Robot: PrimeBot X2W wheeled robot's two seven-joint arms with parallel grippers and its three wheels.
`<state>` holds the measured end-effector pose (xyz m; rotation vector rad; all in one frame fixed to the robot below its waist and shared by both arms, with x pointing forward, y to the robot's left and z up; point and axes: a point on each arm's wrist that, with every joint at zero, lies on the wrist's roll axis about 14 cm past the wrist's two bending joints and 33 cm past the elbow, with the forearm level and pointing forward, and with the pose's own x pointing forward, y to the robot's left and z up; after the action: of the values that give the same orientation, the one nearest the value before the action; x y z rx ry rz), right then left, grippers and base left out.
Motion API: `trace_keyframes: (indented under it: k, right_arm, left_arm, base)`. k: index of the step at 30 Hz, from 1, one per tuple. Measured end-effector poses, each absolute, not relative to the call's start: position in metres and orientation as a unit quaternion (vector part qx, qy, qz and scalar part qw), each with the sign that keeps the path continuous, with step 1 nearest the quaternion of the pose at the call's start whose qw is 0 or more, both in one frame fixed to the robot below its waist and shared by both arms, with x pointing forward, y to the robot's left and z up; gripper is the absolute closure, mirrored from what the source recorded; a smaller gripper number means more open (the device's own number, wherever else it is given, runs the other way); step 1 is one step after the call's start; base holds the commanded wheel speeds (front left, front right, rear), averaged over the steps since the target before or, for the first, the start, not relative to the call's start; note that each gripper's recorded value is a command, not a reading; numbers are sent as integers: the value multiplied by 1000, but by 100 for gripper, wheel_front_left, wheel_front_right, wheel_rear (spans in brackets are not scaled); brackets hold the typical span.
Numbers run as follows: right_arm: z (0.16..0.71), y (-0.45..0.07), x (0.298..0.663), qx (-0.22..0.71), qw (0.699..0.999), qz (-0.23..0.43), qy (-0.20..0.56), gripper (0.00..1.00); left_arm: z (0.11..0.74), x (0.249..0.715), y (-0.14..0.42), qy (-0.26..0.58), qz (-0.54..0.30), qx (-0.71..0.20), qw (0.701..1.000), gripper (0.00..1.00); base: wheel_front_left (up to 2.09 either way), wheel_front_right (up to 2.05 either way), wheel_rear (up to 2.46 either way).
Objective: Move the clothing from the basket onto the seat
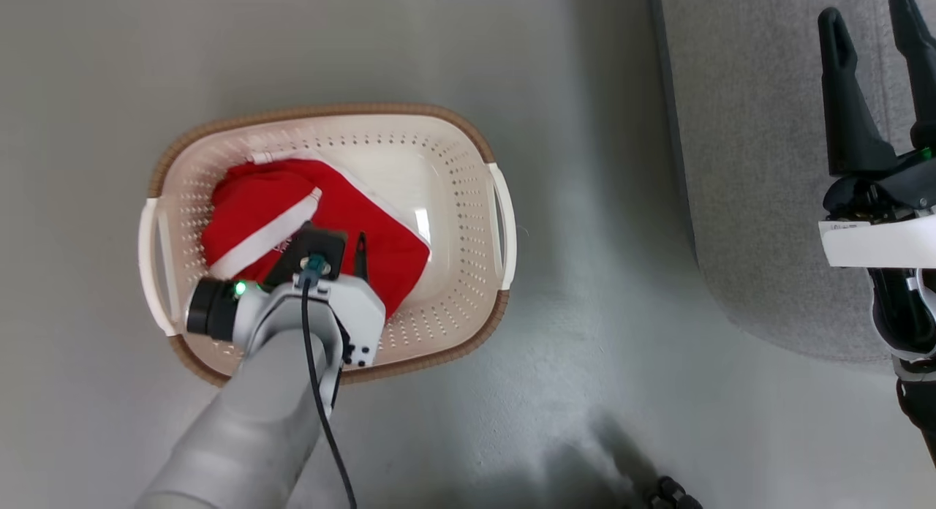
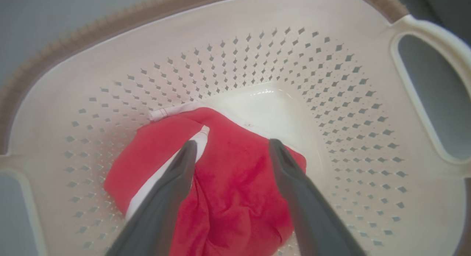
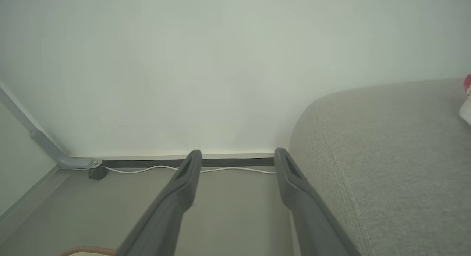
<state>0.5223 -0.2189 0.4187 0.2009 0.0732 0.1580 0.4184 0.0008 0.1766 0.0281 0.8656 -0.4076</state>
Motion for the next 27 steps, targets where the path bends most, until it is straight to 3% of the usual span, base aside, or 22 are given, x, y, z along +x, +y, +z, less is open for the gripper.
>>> trace_keyframes:
  k: [10, 27]
  right_arm:
    - [380, -222, 530, 111, 989, 72, 66, 0]
    - [341, -229, 531, 116, 987, 52, 98, 0]
  left_arm:
    - [113, 424, 1, 497, -216, 105, 834, 0]
    - [60, 451, 22, 524, -230, 243, 784, 0]
  base:
    - [0, 0, 0]
    - [0, 0, 0]
